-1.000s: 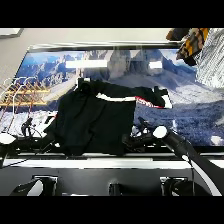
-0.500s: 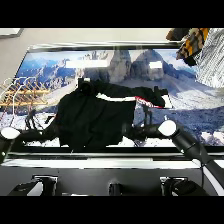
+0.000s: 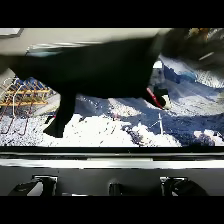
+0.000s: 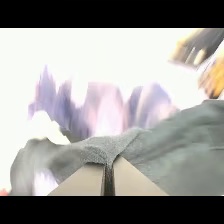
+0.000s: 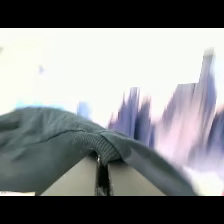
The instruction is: Fold the clothes and pants, and hang the long-sleeved shirts on hangers.
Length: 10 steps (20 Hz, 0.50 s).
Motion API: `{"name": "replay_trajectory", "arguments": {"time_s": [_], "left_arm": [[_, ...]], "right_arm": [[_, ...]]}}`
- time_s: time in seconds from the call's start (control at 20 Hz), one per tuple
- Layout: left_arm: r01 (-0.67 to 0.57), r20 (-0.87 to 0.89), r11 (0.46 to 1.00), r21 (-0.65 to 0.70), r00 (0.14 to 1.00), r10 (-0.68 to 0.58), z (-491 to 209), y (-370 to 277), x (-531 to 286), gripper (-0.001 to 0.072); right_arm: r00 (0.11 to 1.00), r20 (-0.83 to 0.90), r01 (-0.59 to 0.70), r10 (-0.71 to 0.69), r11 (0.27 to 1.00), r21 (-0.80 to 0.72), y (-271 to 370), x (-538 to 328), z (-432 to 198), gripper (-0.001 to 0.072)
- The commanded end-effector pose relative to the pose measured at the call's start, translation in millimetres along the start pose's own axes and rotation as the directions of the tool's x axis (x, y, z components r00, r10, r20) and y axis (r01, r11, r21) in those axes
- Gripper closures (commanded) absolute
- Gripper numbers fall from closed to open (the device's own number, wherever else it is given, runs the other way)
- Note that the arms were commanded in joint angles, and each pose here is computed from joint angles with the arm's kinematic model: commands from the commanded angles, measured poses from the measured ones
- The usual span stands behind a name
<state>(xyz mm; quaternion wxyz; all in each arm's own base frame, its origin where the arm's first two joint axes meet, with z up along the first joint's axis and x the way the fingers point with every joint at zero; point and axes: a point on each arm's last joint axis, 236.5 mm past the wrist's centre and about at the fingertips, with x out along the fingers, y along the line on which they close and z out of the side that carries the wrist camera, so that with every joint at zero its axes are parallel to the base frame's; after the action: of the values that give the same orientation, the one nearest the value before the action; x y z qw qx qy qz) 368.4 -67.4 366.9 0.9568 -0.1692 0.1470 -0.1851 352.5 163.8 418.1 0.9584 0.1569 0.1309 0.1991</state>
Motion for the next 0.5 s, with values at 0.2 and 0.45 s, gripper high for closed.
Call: {"name": "replay_trajectory", "arguments": {"time_s": [0.2,0.45], "left_arm": [[-0.047,0.397,0.956,0.29,0.915,-0.075,106.6,-112.6,-154.0,0.0673],[-0.075,0.422,0.975,0.207,0.906,-0.02,101.6,-111.6,-177.7,0.0672]], "right_arm": [[0.924,0.38,-0.004,0.042,0.995,-0.098,24.3,-214.3,114.5,0.0657],[0.934,0.358,0.012,0.017,0.997,-0.078,18.2,-214.4,108.2,0.0657]]}}
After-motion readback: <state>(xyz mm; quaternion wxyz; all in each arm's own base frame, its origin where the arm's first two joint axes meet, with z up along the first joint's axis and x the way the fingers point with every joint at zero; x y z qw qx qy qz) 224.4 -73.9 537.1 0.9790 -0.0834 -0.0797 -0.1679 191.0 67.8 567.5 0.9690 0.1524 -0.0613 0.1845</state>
